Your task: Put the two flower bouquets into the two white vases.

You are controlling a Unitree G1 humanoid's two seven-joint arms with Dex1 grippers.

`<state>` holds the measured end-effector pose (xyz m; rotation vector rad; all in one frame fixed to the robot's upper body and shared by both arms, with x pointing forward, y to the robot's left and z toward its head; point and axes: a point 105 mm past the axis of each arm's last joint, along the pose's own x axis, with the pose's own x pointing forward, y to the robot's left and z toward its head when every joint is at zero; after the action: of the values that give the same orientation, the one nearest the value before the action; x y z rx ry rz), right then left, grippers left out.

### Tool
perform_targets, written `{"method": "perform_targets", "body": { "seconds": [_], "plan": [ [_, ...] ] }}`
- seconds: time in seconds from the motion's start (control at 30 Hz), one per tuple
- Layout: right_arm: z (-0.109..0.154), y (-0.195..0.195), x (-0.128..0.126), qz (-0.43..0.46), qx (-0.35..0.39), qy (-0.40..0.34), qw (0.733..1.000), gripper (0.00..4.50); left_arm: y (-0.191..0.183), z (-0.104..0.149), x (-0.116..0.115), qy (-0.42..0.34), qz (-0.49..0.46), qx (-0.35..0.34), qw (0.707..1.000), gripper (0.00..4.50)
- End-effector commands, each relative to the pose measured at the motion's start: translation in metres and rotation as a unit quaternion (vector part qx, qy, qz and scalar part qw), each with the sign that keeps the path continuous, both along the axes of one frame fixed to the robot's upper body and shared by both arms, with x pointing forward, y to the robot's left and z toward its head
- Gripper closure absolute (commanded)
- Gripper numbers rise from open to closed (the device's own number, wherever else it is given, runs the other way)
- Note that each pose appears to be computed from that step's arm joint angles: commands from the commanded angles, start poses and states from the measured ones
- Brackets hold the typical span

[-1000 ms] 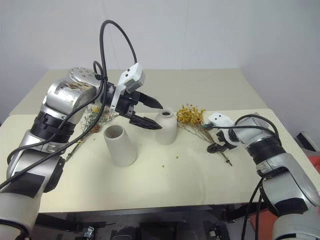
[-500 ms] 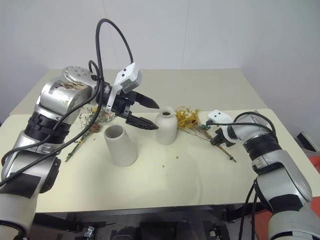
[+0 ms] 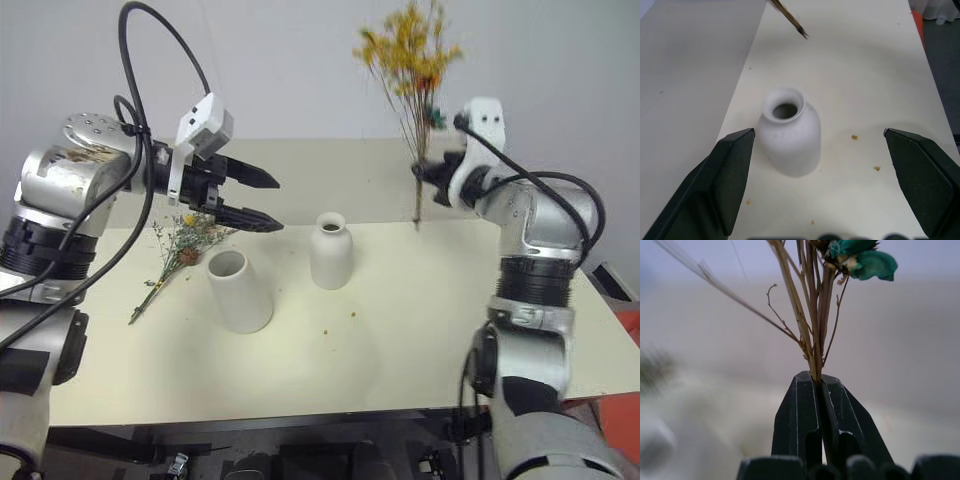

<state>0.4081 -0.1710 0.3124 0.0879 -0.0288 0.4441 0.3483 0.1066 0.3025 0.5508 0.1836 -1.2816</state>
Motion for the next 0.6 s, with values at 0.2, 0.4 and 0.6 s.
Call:
{"method": "perform_targets", "body": {
  "seconds": [0.2,0.4,0.6],
  "plan": [
    [0.054,0.049,-0.021,0.069,0.111,-0.154,0.979,4.48,0.016,0.010,-0.005,-0.030,0.014,0.000,0.999,0.00],
    [0.027,0.077,-0.017,0.104,0.118,-0.127,0.979,4.48,0.015,0.009,-0.007,-0.024,0.012,-0.004,1.000,0.00],
    [0.008,0.087,-0.015,0.109,0.118,-0.108,0.981,4.48,0.016,0.014,-0.005,-0.025,0.017,-0.015,0.999,0.00]
  ]
}}
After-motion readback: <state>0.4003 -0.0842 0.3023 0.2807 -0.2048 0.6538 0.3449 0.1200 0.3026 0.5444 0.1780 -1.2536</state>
